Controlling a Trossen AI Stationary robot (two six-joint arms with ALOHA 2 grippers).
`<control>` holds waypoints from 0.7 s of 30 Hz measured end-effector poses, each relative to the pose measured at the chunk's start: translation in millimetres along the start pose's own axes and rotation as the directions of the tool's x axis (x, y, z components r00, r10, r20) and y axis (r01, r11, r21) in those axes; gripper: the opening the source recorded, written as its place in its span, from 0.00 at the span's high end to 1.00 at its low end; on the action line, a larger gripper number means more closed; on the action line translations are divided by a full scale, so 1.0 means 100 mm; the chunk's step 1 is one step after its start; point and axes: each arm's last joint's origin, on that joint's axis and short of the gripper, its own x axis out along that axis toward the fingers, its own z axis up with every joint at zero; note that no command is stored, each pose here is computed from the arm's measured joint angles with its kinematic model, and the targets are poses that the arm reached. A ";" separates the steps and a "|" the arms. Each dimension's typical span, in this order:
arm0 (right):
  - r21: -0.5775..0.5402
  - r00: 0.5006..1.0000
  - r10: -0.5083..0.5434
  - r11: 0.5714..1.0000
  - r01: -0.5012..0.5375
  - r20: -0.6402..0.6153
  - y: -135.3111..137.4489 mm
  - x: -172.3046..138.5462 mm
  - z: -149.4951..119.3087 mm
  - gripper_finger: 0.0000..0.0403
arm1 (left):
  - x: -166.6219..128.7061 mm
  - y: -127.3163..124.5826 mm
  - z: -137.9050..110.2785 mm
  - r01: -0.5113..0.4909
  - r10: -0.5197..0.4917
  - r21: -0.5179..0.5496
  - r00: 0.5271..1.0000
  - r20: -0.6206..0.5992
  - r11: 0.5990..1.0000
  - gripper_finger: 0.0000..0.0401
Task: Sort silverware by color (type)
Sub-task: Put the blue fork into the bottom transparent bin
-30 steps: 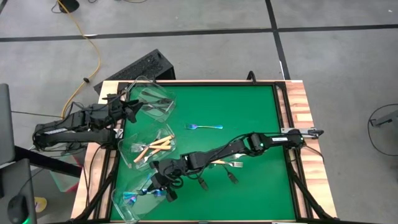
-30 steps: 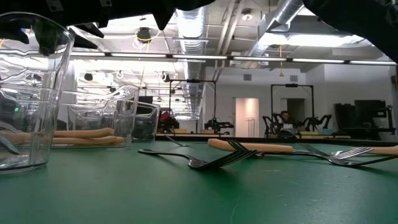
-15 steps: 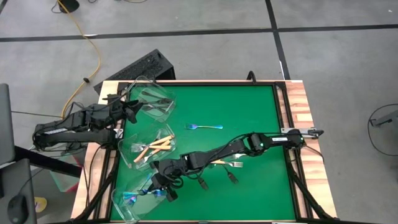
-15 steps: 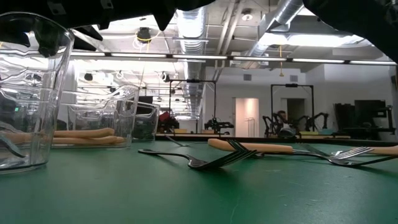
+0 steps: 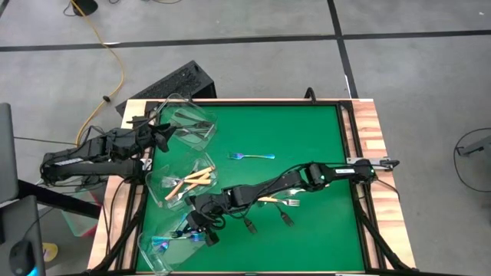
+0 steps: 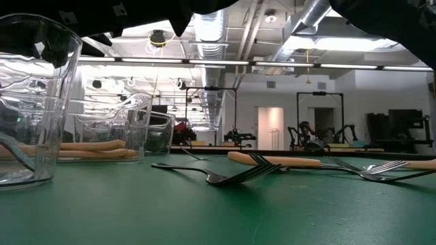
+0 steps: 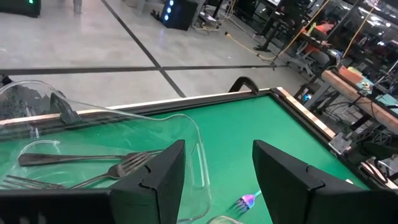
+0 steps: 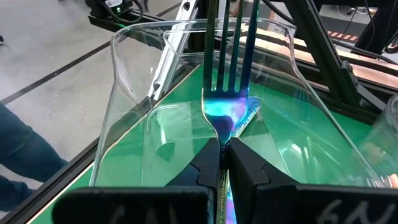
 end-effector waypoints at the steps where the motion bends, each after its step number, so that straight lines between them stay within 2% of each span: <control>1: 0.000 1.000 0.000 1.000 0.000 -0.001 0.00 0.00 0.00 0.90 | 0.00 0.00 0.00 0.000 0.000 0.000 1.000 0.000 1.000 0.57; 14: -0.001 1.000 -0.001 1.000 0.001 -0.001 0.00 0.00 0.00 0.90 | 0.00 0.00 0.00 -0.001 0.001 -0.001 1.000 0.001 1.000 0.57; 21: -0.034 1.000 -0.001 0.999 0.001 -0.001 0.00 0.00 0.00 0.84 | 0.00 0.00 0.00 -0.001 0.001 -0.001 1.000 0.002 1.000 0.57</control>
